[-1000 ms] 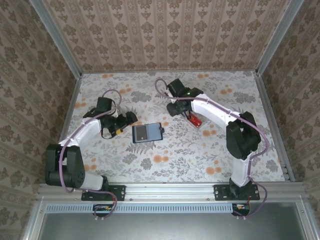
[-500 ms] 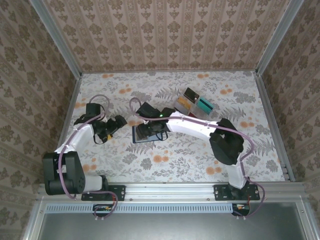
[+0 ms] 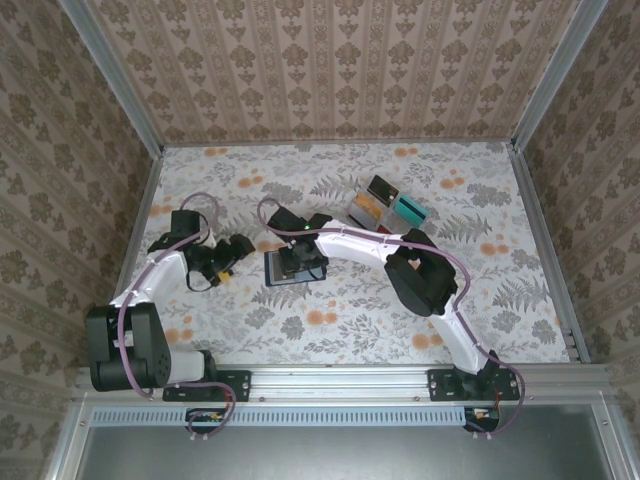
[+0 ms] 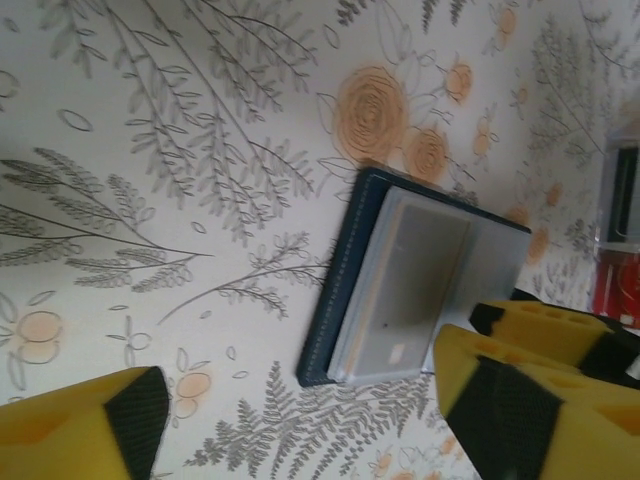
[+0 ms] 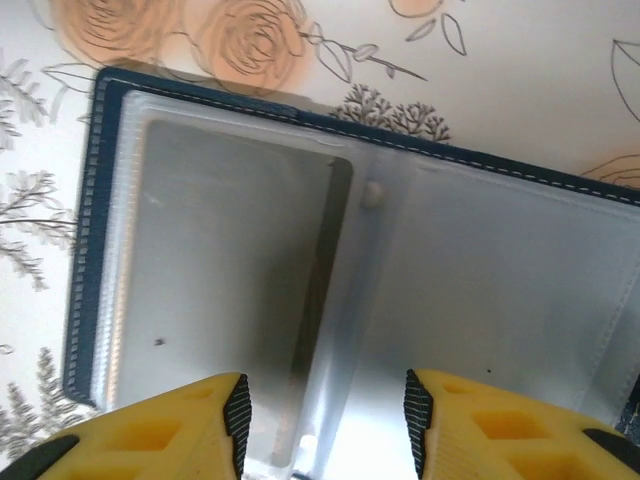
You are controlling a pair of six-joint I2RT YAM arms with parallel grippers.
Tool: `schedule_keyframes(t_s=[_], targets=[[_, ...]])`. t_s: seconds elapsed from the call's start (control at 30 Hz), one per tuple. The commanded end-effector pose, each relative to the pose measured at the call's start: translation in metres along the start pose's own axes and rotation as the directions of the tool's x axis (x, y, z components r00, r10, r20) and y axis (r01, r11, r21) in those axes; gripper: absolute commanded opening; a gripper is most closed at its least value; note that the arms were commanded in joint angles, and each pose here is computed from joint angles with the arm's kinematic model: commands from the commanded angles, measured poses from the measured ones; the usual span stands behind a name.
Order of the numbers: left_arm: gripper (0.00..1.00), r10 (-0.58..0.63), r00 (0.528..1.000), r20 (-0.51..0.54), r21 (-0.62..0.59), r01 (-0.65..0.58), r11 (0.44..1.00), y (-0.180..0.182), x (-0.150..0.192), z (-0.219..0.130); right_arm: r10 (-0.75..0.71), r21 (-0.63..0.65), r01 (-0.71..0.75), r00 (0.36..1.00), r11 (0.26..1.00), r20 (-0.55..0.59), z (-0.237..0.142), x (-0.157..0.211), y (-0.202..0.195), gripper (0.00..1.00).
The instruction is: Take the credit cards out of the card holder
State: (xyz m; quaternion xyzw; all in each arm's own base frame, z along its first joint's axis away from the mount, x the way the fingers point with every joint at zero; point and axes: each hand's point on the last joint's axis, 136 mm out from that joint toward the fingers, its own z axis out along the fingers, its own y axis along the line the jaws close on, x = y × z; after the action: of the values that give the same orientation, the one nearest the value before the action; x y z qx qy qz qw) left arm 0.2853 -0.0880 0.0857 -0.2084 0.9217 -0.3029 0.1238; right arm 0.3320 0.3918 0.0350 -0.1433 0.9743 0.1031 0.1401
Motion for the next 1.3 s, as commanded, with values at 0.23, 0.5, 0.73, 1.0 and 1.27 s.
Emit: schedule_keyframes(t_s=[0.23, 0.5, 0.73, 1.0, 1.27], targets=[[0.59, 0.057, 0.994, -0.091, 0.130, -0.045, 0.991, -0.028, 0.015, 0.013, 0.051, 0.081, -0.046, 0.997, 0.996, -0.061, 0.018, 0.015, -0.028, 0.37], [0.48, 0.095, 0.982, -0.165, 0.146, -0.071, 0.987, -0.040, 0.029, 0.037, 0.069, 0.066, -0.064, 0.995, 0.996, -0.073, 0.023, 0.019, -0.031, 0.34], [0.47, 0.104, 0.970, -0.218, 0.170, -0.067, 0.983, -0.046, 0.033, 0.057, 0.078, 0.048, -0.074, 0.993, 0.996, -0.084, 0.025, 0.021, -0.030, 0.33], [0.44, 0.107, 0.964, -0.242, 0.181, -0.064, 0.981, -0.047, 0.032, 0.069, 0.084, 0.019, -0.082, 0.992, 0.996, -0.095, 0.027, 0.021, -0.026, 0.33], [0.43, 0.094, 0.960, -0.264, 0.145, -0.056, 0.988, -0.037, 0.032, 0.078, 0.092, 0.008, -0.092, 0.990, 0.996, -0.107, 0.029, 0.023, -0.026, 0.33]])
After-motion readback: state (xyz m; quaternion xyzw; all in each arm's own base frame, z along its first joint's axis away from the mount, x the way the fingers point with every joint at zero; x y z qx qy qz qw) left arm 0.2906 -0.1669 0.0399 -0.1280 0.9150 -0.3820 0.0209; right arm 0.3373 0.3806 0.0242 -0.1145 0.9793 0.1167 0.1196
